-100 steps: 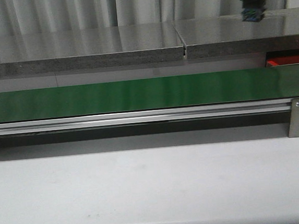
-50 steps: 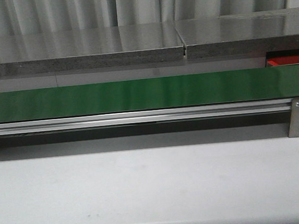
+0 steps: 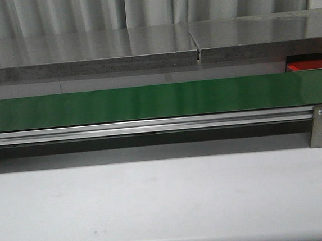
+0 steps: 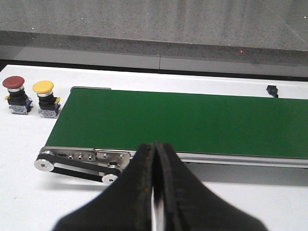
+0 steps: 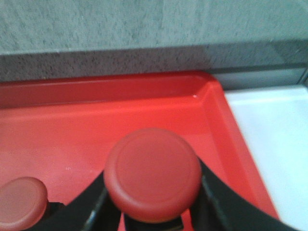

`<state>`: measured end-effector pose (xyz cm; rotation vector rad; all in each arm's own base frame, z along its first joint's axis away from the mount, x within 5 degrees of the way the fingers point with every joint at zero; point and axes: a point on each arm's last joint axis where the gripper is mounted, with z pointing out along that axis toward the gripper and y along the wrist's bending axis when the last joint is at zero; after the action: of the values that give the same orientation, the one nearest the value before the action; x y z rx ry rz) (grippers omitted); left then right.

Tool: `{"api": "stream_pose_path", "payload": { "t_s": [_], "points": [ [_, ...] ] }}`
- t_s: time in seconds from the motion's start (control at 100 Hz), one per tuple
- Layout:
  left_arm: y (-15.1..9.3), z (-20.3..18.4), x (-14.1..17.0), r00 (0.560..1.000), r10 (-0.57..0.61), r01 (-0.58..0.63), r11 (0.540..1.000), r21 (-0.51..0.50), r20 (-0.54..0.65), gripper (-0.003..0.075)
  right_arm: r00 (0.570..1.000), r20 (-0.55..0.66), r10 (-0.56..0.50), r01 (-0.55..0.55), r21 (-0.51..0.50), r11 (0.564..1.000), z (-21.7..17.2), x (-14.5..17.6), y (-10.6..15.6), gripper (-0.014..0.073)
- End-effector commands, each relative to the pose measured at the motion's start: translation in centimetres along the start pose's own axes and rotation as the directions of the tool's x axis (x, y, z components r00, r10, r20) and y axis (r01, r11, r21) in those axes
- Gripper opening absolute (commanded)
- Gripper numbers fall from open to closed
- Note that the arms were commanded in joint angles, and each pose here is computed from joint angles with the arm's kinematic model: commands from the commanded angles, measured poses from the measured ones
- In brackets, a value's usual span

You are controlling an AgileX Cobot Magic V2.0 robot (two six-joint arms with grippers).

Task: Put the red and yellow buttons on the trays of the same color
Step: 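Carry the red button to the red tray and lower it, then open the right gripper to release the red button in the tray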

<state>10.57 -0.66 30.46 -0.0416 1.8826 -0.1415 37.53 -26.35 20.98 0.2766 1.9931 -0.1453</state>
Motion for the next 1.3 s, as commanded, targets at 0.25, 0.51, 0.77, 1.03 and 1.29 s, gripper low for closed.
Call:
{"api": "stream_pose_path", "payload": {
  "t_s": [0.25,0.51,0.77,1.03,1.29],
  "points": [
    [-0.1,-0.3,-1.4,0.996,-0.010,0.010,1.000,0.005,0.094,-0.0020,0.993,0.113,0.020,-0.012,-0.071,0.997,1.5,-2.3,-0.3,0.0132],
    [-0.1,-0.3,-1.4,0.996,-0.010,0.010,1.000,0.005,0.094,-0.0020,0.995,0.093,0.040,-0.030,-0.115,0.993,3.0,-0.7,-0.3,0.0132],
    [-0.1,-0.3,-1.4,0.996,-0.010,0.010,1.000,0.005,0.094,-0.0020,0.996,0.069,0.054,-0.044,-0.129,0.991,3.9,0.5,-0.3,0.0132],
    [-0.1,-0.3,-1.4,0.996,-0.010,0.010,1.000,0.005,0.094,-0.0020,0.996,0.071,0.054,-0.044,-0.134,0.990,3.9,0.5,-0.3,0.0134],
    [-0.1,-0.3,-1.4,0.996,-0.010,0.010,1.000,0.005,0.094,-0.0020,0.996,0.071,0.054,-0.044,-0.134,0.990,3.9,0.5,-0.3,0.0316]
  ]
}}
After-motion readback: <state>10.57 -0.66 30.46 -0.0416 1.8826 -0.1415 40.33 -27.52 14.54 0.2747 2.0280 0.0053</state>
